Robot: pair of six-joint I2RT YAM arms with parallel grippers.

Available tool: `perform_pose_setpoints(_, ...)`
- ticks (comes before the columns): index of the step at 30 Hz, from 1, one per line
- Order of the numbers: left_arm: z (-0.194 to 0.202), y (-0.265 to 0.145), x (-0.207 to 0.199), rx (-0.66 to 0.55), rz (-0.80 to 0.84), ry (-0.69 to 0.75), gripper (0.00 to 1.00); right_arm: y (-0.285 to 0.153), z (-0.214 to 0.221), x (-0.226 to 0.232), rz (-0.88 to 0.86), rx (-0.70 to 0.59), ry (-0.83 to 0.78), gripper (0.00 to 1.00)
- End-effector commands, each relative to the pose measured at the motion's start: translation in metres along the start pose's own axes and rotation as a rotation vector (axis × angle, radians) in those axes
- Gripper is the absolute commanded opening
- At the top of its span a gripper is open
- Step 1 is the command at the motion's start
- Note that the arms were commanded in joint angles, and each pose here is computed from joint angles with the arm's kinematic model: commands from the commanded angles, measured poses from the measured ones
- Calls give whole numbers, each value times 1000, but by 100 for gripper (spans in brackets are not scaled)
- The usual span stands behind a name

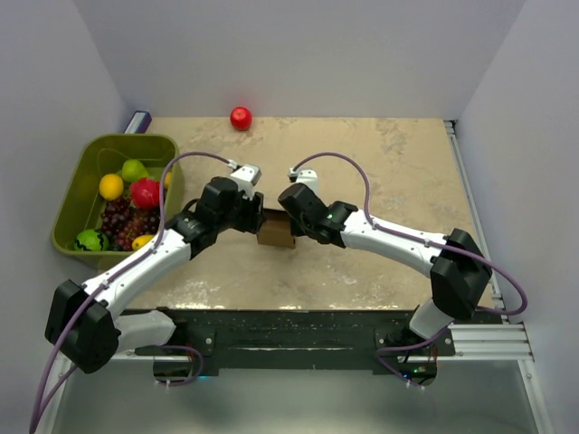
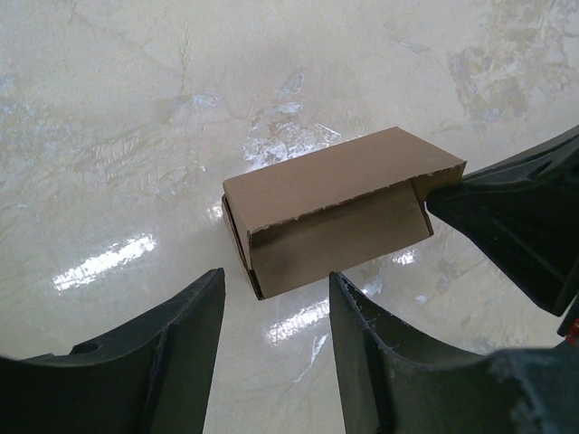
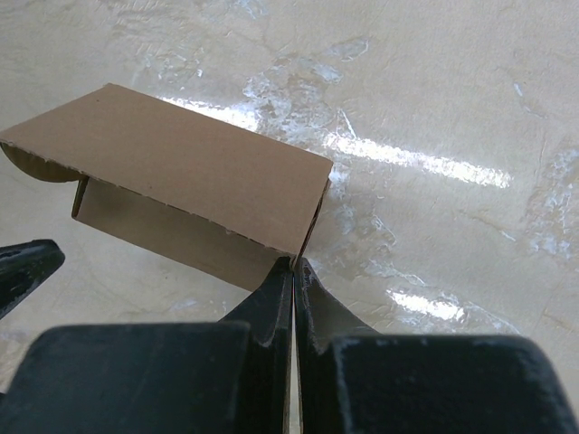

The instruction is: Fold the paper box

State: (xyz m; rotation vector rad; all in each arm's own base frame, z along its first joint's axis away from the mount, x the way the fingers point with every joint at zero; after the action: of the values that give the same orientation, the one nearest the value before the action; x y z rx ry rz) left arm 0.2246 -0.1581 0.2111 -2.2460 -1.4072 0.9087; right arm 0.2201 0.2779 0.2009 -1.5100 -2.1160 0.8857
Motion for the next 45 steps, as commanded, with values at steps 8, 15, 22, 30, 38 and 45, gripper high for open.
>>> perform_pose_setpoints(8, -46, -19, -2, -165, 66, -153, 55, -1, 1, 2, 23, 15, -20, 0)
perform_pose_setpoints(15, -52, 5, 18, -202, 105, -292, 54, -1, 2, 3, 28, 16, -24, 0)
perform_pose_setpoints(22, -43, 19, 21, -202, 127, -333, 55, -1, 2, 3, 26, 16, -26, 0)
perform_pose_setpoints(30, -22, 33, 29, -155, 105, -365, 54, -1, 3, 3, 29, 15, -24, 0)
perform_pose_setpoints(38, 4, 38, 37, -95, 81, -387, 53, -1, 2, 2, 29, 15, -26, 0)
perform_pose_setpoints(45, 14, 40, 40, -76, 74, -396, 53, -4, 1, 3, 20, 18, -28, 4)
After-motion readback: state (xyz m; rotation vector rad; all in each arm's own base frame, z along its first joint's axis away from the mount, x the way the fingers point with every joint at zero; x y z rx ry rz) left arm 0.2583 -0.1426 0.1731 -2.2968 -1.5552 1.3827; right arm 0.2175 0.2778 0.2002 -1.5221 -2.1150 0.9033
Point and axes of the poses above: each gripper's point midway between its finger pads, its own y axis out along the fingers, its own x axis along the line the jaws close on, z = x × y, the point moved 10 cm from there along -y, back along the fingers, and after that the axes turned 12 degrees about -y, right-handed, at the moved point
